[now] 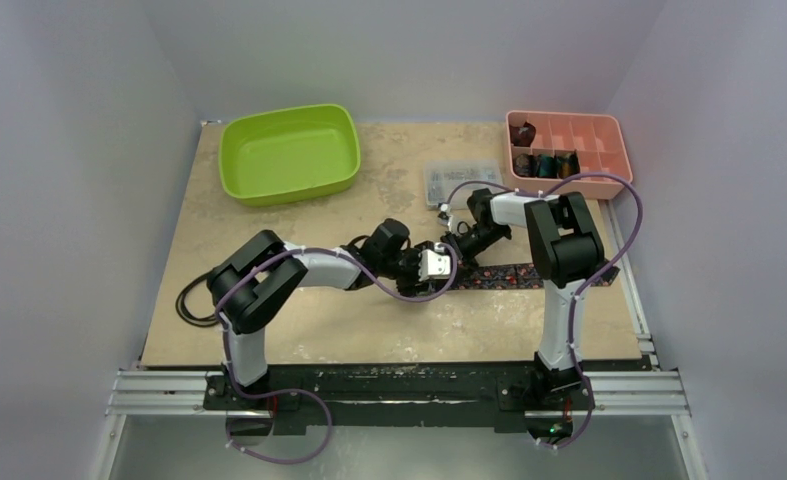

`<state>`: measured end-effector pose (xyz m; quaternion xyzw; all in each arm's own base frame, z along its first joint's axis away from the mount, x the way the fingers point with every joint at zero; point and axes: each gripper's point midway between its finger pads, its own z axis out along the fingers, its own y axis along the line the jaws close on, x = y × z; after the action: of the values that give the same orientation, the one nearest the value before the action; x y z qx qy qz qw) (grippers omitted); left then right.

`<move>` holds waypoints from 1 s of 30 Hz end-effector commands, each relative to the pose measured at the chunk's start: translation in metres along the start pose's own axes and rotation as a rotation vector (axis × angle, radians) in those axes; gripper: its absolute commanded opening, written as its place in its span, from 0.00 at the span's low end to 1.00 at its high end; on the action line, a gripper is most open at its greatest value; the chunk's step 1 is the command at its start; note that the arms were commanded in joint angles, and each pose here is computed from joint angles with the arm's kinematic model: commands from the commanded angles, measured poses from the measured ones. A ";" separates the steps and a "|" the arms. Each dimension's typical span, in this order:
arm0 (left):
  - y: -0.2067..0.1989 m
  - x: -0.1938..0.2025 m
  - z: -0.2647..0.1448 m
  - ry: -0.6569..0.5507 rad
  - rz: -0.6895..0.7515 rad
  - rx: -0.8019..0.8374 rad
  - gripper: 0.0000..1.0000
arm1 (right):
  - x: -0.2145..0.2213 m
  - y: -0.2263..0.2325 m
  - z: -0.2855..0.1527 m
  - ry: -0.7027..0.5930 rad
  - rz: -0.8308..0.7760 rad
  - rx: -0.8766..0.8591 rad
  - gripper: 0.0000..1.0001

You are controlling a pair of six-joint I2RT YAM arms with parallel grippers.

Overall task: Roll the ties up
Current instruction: Roll the tie at the center of the board.

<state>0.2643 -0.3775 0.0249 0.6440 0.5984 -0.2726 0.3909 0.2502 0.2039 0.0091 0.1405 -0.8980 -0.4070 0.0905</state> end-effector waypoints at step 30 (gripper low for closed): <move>-0.021 0.059 -0.013 0.203 -0.187 0.136 0.08 | -0.036 -0.001 -0.032 -0.147 -0.130 0.080 0.22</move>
<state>0.2672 -0.3642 0.0201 0.6530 0.6198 -0.2818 0.3316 0.2859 0.1989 0.0473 0.1763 -0.8913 -0.4177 -0.0040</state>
